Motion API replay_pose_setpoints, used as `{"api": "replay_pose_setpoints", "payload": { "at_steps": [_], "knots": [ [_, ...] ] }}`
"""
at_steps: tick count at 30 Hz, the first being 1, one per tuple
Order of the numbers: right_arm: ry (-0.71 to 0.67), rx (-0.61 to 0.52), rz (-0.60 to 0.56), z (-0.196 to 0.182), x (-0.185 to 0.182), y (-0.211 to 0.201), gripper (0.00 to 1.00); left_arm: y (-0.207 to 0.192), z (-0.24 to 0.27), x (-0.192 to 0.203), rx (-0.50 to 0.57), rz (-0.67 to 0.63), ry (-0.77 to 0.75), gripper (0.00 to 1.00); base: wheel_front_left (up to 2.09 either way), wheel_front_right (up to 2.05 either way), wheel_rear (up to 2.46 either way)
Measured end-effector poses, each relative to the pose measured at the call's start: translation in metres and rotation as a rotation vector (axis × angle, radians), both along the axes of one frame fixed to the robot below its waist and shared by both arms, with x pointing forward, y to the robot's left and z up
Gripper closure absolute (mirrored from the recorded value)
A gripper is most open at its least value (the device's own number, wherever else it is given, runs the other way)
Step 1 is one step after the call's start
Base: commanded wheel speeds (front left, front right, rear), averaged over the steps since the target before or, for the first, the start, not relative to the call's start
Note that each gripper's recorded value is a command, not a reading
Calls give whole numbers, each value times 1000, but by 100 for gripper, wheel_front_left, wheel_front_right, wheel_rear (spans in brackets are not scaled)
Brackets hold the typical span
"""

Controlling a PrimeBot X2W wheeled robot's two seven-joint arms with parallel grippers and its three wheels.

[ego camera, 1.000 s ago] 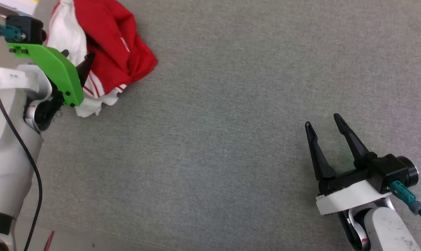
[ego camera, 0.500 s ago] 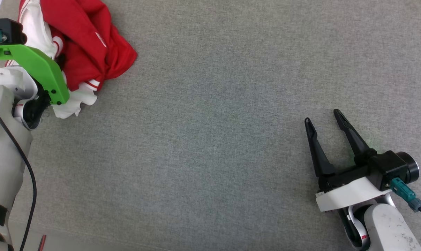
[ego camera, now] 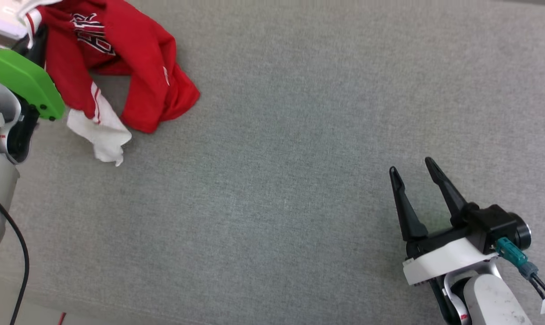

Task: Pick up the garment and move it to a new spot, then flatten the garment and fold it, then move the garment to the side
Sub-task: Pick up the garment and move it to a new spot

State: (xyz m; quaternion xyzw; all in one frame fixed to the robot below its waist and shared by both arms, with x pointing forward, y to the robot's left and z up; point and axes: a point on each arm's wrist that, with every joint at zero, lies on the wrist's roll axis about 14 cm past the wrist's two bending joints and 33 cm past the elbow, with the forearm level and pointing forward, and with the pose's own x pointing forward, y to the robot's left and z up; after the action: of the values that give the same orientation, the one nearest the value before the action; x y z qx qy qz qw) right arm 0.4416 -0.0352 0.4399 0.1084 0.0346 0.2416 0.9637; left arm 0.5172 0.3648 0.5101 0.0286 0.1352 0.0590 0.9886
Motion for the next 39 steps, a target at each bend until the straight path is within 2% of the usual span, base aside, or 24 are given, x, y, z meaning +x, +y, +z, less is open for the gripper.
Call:
{"api": "replay_pose_setpoints", "payload": {
  "at_steps": [3, 9, 15, 20, 30, 34, 39],
  "knots": [
    [-24, 6, -20, 16, -8, -5, 0, -12, 58, 0, 86, -77, -172, 100, 0, 0, 0],
    [-75, 21, -52, 42, -21, -12, 0, -54, 144, -10, 202, -227, -410, 100, 0, 0, 0],
    [-136, 22, -98, 68, -32, -27, 0, -113, 197, -28, 228, -375, -547, 100, 0, 0, 0],
    [-166, 16, -154, 80, -39, -46, 0, -168, 210, -29, 203, -484, -585, 100, 0, 0, 0],
    [-178, -2, -310, 85, -57, -98, 0, -290, 192, -25, 187, -732, -606, 100, 0, 0, 0],
    [-196, -15, -415, 91, -62, -133, 0, -356, 137, -42, 146, -900, -505, 100, 0, 0, 0],
    [-205, -19, -537, 96, -71, -174, 0, -432, 38, -99, 18, -1099, -277, 100, 0, 0, 0]
  ]
}}
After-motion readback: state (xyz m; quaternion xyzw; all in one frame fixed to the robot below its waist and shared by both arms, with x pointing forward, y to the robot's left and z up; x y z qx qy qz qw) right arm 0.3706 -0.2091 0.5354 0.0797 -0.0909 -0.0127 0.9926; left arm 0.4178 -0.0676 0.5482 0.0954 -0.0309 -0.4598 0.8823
